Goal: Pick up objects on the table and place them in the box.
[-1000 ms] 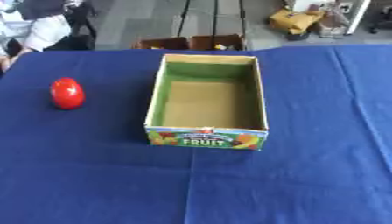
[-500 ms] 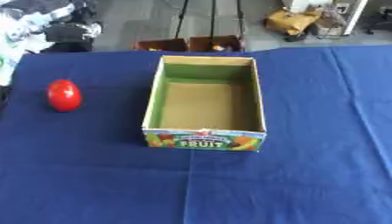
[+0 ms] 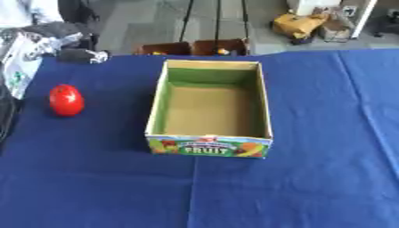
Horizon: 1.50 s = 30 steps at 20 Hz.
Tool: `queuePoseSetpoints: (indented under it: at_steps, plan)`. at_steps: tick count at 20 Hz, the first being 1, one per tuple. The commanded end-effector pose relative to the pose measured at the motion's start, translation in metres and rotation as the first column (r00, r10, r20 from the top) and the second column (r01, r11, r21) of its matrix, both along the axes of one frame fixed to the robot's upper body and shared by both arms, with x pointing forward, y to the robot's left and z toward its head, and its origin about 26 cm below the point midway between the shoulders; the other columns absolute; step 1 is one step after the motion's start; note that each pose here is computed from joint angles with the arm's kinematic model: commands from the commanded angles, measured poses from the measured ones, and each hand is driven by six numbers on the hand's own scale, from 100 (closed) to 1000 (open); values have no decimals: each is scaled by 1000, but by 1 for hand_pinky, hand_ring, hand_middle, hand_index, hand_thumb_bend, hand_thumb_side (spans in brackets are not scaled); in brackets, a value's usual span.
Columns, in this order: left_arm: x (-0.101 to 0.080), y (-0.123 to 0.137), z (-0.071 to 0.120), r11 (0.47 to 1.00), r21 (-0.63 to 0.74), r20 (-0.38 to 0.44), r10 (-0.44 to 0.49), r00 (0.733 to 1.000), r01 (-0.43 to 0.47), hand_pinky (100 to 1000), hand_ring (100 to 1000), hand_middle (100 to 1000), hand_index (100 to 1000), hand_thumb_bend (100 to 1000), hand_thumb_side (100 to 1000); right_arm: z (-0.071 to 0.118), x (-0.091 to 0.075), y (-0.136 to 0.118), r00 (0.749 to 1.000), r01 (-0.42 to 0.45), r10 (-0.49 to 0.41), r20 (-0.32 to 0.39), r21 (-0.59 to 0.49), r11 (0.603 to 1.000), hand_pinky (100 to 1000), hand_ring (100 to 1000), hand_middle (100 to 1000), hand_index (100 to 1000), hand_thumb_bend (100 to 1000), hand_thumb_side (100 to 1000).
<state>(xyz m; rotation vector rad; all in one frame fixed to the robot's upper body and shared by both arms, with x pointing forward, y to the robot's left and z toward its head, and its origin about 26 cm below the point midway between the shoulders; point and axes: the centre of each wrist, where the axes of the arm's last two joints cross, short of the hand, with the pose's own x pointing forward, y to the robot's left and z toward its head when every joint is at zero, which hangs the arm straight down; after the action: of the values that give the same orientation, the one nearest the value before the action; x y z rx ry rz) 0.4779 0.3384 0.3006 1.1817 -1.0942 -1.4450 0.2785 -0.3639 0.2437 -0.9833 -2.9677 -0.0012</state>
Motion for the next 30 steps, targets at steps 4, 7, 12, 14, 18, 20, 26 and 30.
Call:
queuePoseSetpoints:
  at_steps: [4, 7, 12, 14, 18, 20, 26, 30]
  plan:
    - [-2, 15, 6, 997, -24, -27, 70, 997, -70, 850, 937, 1000, 1000, 502, 852, 12, -3, 0, 999, -16, 18, 50, -26, 1000, 691, 776, 780, 859, 100, 938]
    - [-1, 22, 1, 993, -47, -65, 102, 993, -105, 875, 955, 1000, 1000, 552, 813, 12, -3, 0, 999, -16, 17, 52, -24, 1000, 691, 773, 775, 858, 100, 937]
    - [-2, 35, -3, 982, -72, -101, 167, 981, -175, 878, 957, 1000, 1000, 479, 711, 12, -3, 0, 999, -14, 15, 52, -21, 1000, 692, 768, 771, 857, 100, 936]
    - [-3, 39, -5, 977, -77, -110, 188, 976, -197, 866, 958, 1000, 1000, 439, 681, 12, -3, 0, 999, -13, 14, 53, -18, 1000, 692, 767, 769, 857, 100, 936]
    - [-4, 49, -10, 967, -100, -134, 222, 966, -236, 834, 942, 1000, 1000, 423, 653, 12, -3, 0, 999, -10, 10, 53, -12, 1000, 693, 763, 762, 856, 100, 936]
    - [-4, 54, -13, 959, -132, -141, 232, 963, -250, 813, 928, 1000, 1000, 422, 648, 12, -3, 0, 999, -7, 7, 52, -8, 1000, 693, 761, 759, 856, 100, 936]
    - [-6, 65, -20, 942, -161, -137, 274, 952, -295, 801, 931, 1000, 1000, 385, 603, 11, -3, 0, 999, -3, 3, 52, 1, 1000, 694, 757, 754, 855, 100, 934]
    - [-7, 71, -25, 933, -161, -151, 298, 942, -321, 794, 910, 998, 1000, 391, 608, 11, -3, 0, 999, -3, 2, 53, 5, 1000, 694, 757, 752, 855, 100, 932]
